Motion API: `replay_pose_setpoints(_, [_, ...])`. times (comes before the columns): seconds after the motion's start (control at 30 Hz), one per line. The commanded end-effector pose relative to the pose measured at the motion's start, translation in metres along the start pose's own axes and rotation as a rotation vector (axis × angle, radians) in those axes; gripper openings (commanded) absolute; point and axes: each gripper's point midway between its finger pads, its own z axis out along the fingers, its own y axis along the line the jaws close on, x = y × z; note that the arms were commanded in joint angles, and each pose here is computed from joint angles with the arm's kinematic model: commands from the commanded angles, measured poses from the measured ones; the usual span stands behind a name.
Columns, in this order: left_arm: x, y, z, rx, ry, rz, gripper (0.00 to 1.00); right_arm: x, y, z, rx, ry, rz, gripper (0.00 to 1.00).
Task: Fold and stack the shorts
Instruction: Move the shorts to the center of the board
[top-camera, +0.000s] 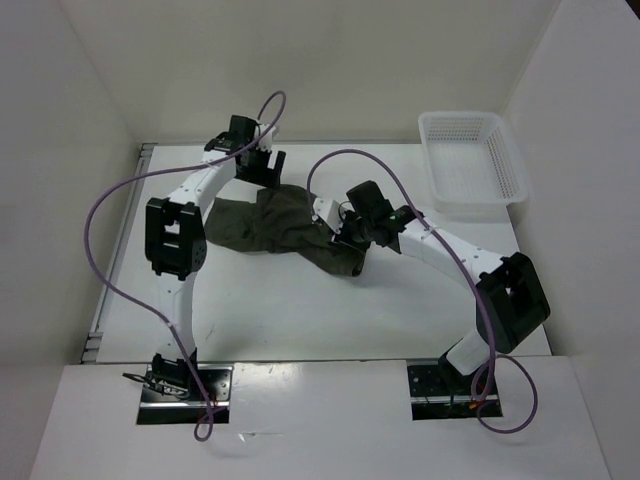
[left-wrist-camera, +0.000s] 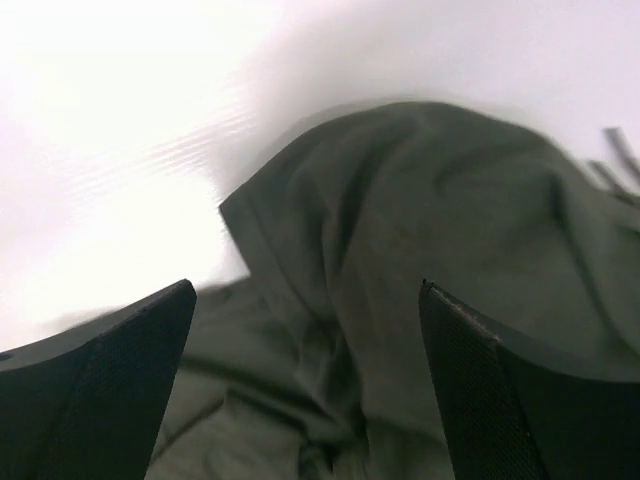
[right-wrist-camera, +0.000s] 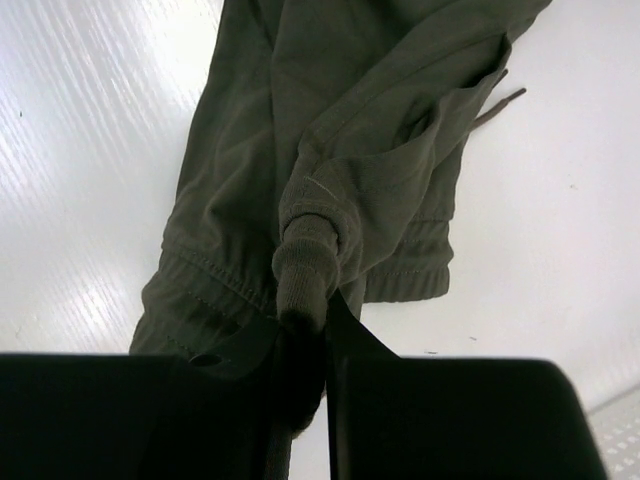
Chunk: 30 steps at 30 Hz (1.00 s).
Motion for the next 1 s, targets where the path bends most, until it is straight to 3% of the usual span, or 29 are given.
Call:
replay_pose_setpoints(0.0, [0.014, 0.007, 0.035, -0.024, 0.055, 0.0, 0.99, -0.005, -0.006, -0.012, 0.04, -0.029, -0.02, 0.0])
replay_pose_setpoints(0.27, [0.031, 0.033, 0.082, -0.106, 0.084, -0.008, 0.99, -0.003, 0.006, -0.01, -0.006, -0.036, 0.03, 0.0])
replay_pose_setpoints(0.4, [0.041, 0.022, 0.095, -0.084, 0.108, 0.004, 0.99, 0.0, 0.013, -0.005, -0.032, -0.031, 0.047, 0.0])
replay_pose_setpoints(0.5, [0.05, 0.01, 0.105, -0.014, 0.126, -0.003, 0.72, 0.004, 0.015, -0.004, -0.038, -0.024, 0.049, 0.0])
replay_pose_setpoints(0.6, [0.063, 0.003, 0.108, 0.006, 0.165, -0.001, 0.25, 0.004, 0.01, -0.001, -0.024, -0.031, 0.054, 0.0])
replay_pose_setpoints(0.73, [0.068, 0.005, 0.111, -0.004, 0.179, -0.002, 0.0, 0.0, -0.012, -0.004, 0.026, -0.048, 0.071, 0.0])
replay_pose_setpoints(0.8, [0.059, 0.016, 0.101, -0.018, 0.155, -0.017, 0.0, -0.017, -0.037, -0.006, 0.079, -0.096, 0.089, 0.0])
replay_pose_setpoints(0.93, [-0.02, 0.064, 0.042, -0.172, -0.036, -0.031, 0.0, -0.054, -0.131, -0.034, 0.294, -0.244, 0.229, 0.0])
replay_pose_setpoints(0.97, [-0.058, 0.07, 0.018, -0.216, -0.133, -0.023, 0.0, -0.076, -0.163, -0.056, 0.378, -0.321, 0.283, 0.0])
